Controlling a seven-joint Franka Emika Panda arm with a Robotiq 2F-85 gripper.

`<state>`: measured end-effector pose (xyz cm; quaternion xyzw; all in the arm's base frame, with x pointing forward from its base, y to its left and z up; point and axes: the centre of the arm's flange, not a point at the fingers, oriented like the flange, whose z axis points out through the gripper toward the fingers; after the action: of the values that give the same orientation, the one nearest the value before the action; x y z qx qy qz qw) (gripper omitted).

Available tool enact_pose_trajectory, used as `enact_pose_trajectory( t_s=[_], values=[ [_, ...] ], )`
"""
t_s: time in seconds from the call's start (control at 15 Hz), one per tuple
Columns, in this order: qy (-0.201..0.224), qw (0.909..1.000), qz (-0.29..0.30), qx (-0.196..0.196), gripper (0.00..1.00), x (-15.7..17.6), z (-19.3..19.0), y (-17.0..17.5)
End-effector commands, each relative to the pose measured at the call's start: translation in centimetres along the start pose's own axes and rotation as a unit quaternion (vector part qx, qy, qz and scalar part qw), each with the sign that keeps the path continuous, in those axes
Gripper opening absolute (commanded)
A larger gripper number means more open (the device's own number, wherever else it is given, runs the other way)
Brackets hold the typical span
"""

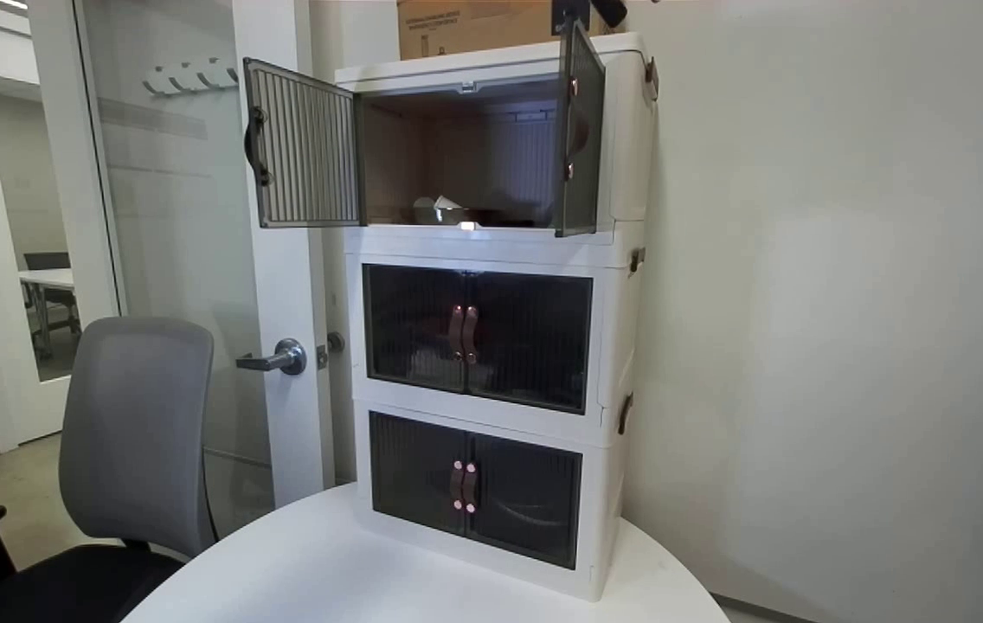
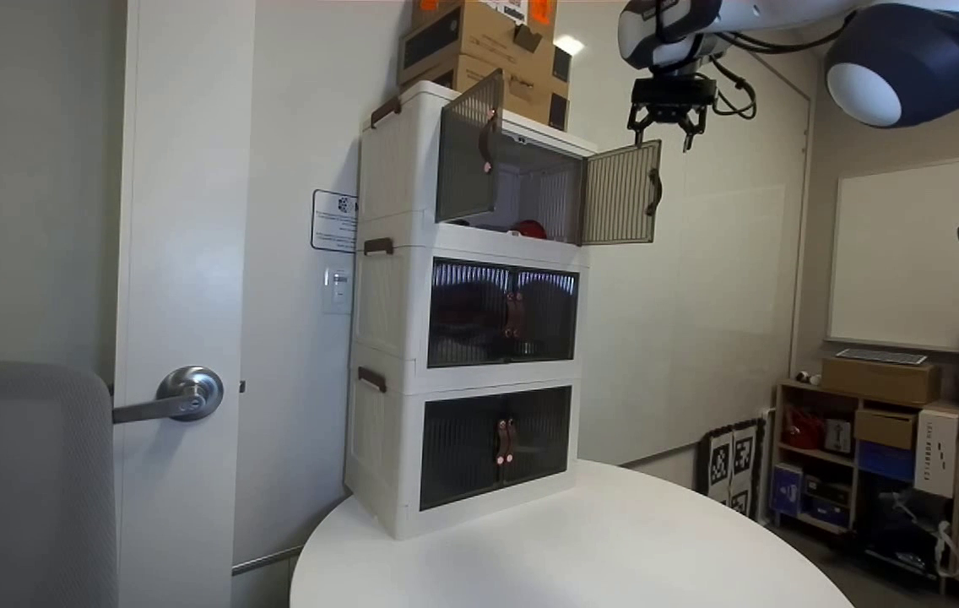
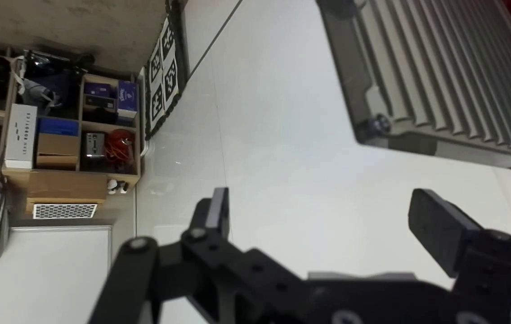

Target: Open the doors of the top compartment of the cabinet.

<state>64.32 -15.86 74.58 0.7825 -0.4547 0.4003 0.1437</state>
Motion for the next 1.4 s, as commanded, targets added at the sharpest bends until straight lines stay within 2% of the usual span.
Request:
enact_pose_trajectory(
  t_s=[0.0, 0.27, 0.4, 0.6, 0.73, 1.0, 1.13, 1.33],
  values=[
    [-0.034, 0.9977, -0.041, 0.042, 1.0, 7.0, 2.0, -2.0],
    [-0.047, 0.9869, -0.103, 0.115, 1.0, 8.3, -1.4, -1.1],
    [-0.037, 0.9791, -0.132, 0.15, 1.0, 9.2, -4.1, -0.4],
    [-0.04, 0.9623, -0.187, 0.194, 1.0, 11.0, -8.4, 0.4],
    [-0.057, 0.9491, -0.228, 0.21, 1.0, 11.6, -11.0, 0.4],
    [-0.102, 0.9144, -0.295, 0.258, 1.0, 11.3, -14.9, -0.2],
    [-0.128, 0.8929, -0.322, 0.287, 1.0, 10.4, -15.5, -1.1],
    [-0.177, 0.857, -0.363, 0.32, 1.0, 7.7, -14.5, -3.2]
  ],
)
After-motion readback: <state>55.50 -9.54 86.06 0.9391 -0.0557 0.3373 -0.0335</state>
